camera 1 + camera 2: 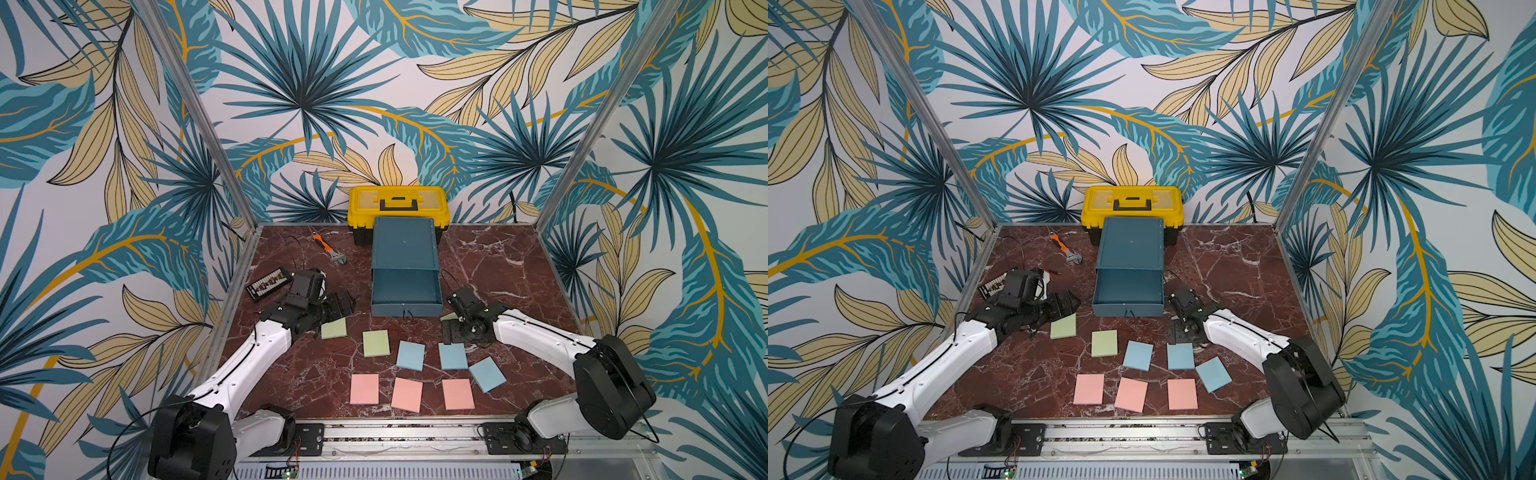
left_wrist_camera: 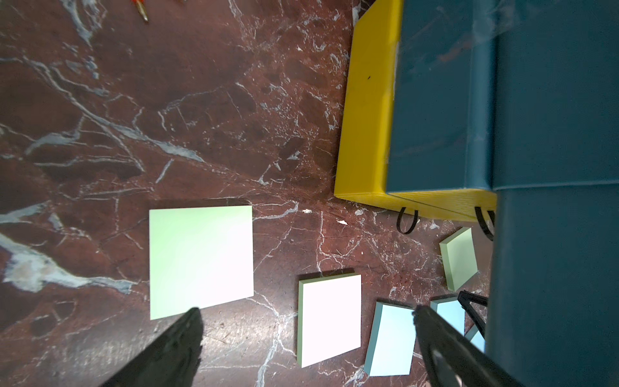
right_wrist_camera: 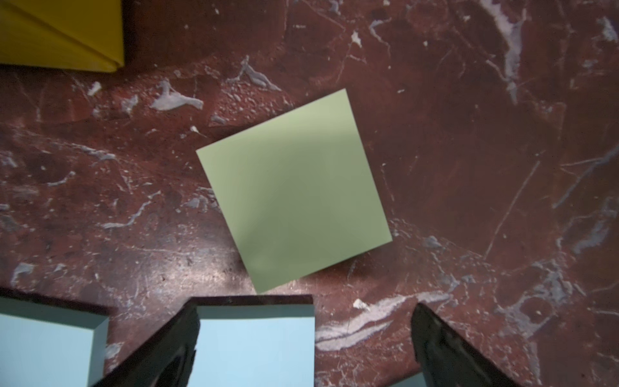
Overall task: Please put the sticky notes in the drawer by color
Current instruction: Pick up the sticky notes from the center of the board, then place the sticky notes in the drawer.
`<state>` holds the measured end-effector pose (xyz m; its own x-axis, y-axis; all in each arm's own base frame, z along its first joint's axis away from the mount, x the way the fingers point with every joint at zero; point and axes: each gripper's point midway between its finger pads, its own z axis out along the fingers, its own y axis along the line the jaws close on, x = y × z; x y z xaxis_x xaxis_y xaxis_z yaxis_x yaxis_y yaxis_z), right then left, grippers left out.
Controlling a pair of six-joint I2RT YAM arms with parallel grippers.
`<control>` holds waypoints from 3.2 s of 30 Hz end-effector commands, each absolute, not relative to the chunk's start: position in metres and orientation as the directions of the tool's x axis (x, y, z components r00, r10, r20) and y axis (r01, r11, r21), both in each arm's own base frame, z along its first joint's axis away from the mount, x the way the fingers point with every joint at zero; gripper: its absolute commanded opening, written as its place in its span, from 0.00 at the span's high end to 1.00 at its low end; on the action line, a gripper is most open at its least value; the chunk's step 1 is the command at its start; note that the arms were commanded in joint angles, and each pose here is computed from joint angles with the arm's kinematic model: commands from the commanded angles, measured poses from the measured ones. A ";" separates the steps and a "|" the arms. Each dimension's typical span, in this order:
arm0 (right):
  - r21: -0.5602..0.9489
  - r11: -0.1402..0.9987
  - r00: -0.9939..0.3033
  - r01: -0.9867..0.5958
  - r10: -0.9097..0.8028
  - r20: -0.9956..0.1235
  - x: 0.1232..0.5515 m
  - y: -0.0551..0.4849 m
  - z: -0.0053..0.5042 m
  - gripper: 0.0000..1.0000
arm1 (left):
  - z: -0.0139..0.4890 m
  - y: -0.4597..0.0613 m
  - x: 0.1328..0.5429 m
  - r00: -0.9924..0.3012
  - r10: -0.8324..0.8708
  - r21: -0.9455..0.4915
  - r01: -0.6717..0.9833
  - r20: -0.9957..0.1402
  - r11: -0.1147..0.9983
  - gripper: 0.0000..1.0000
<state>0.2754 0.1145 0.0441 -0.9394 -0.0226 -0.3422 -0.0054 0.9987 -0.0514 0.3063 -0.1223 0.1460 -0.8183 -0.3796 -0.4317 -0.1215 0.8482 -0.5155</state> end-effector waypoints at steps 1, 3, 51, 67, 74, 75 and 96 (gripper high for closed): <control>-0.023 0.998 -0.939 -0.053 -0.057 -0.338 0.285 0.124 0.041 0.02 | 0.158 -0.118 0.312 -0.802 -0.379 -0.504 -0.115 -0.461 0.856 0.00; -0.026 0.998 -0.941 -0.064 -0.069 -0.332 0.289 0.124 0.039 0.02 | 0.158 -0.118 0.311 -0.803 -0.379 -0.502 -0.117 -0.460 0.857 0.00; -0.004 1.000 -0.961 0.023 0.021 -0.277 0.312 0.109 0.031 0.27 | 0.158 -0.116 0.313 -0.808 -0.377 -0.489 -0.129 -0.453 0.863 0.00; 0.157 0.987 -0.814 -0.017 0.078 -0.575 0.312 0.114 0.222 0.26 | 0.162 -0.123 0.323 -0.797 -0.392 -0.525 -0.113 -0.459 0.844 0.00; 0.318 0.933 -0.772 -0.167 0.077 -0.631 0.323 0.177 0.281 0.26 | 0.163 -0.123 0.326 -0.788 -0.416 -0.538 -0.130 -0.454 0.833 0.00; 0.327 0.926 -0.766 -0.189 0.070 -0.639 0.324 0.187 0.286 0.26 | 0.163 -0.123 0.326 -0.789 -0.414 -0.534 -0.131 -0.454 0.835 0.00; 0.310 0.908 -0.840 -0.281 -0.076 -0.537 0.328 0.275 0.254 0.26 | 0.145 -0.106 0.305 -0.812 -0.416 -0.457 -0.212 -0.409 0.864 0.00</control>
